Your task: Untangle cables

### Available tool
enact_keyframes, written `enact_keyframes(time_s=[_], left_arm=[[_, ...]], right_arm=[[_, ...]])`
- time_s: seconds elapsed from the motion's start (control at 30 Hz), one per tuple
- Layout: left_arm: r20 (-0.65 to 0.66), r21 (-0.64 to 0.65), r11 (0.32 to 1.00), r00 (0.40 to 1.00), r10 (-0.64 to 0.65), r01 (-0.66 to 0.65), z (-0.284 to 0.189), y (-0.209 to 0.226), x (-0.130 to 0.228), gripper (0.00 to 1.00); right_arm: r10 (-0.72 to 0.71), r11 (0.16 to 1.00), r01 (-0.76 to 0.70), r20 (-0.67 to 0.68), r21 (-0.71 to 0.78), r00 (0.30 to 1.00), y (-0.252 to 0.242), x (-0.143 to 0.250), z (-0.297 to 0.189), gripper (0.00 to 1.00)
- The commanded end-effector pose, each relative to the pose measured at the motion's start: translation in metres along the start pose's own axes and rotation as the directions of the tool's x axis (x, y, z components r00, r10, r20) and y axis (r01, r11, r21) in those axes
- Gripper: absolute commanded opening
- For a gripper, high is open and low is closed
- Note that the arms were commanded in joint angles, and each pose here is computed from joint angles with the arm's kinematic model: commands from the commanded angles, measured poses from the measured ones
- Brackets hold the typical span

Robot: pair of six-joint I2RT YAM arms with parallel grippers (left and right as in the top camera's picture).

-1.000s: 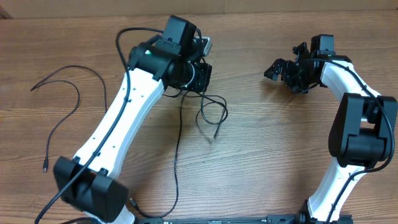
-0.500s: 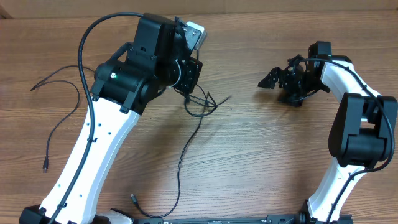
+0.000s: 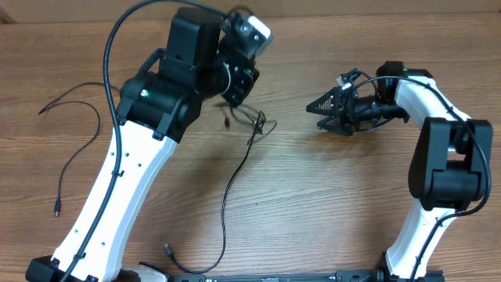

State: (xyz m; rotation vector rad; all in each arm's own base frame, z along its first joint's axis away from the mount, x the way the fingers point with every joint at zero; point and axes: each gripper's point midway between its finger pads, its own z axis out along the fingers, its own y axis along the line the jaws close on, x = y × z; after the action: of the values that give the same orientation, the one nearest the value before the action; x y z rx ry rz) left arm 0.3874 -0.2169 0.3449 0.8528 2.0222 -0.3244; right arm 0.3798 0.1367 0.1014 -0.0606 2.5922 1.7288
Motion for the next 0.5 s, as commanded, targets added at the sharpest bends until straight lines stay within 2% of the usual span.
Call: enact_keyframes(time_s=[0.0,0.13,0.3,0.37,0.47], left_arm=[[0.159,-0.017,1.0,0.987,-0.014,0.017,-0.028,0.0,-0.04,0.04],[0.33,-0.073,0.997,0.943,0.037,-0.013,-0.068,0.004,-0.079,0.04],[0.517,-0.202,0.979,0.85,0.105,0.001,-0.123,0.017,-0.123,0.04],[0.557,-0.217,0.976,0.822,0.121,0.003,-0.137,0.017,-0.133,0.04],[0.546,-0.212,0.977,0.829,0.116,0.003,-0.138,0.016,-0.129,0.04]], right_arm=[[-0.034,0.999,0.033,-0.033,-0.012,0.999,0.001,0.006,0.013,1.0],[-0.041,0.998,0.043,-0.061,0.036,0.997,-0.005,0.01,0.019,1.0],[-0.044,0.994,0.052,-0.084,0.096,0.996,-0.015,0.013,0.021,1.0],[-0.044,0.994,0.052,-0.083,0.096,0.996,-0.015,0.013,0.021,1.0],[-0.044,0.993,0.054,-0.087,0.108,0.995,-0.017,0.013,0.021,1.0]])
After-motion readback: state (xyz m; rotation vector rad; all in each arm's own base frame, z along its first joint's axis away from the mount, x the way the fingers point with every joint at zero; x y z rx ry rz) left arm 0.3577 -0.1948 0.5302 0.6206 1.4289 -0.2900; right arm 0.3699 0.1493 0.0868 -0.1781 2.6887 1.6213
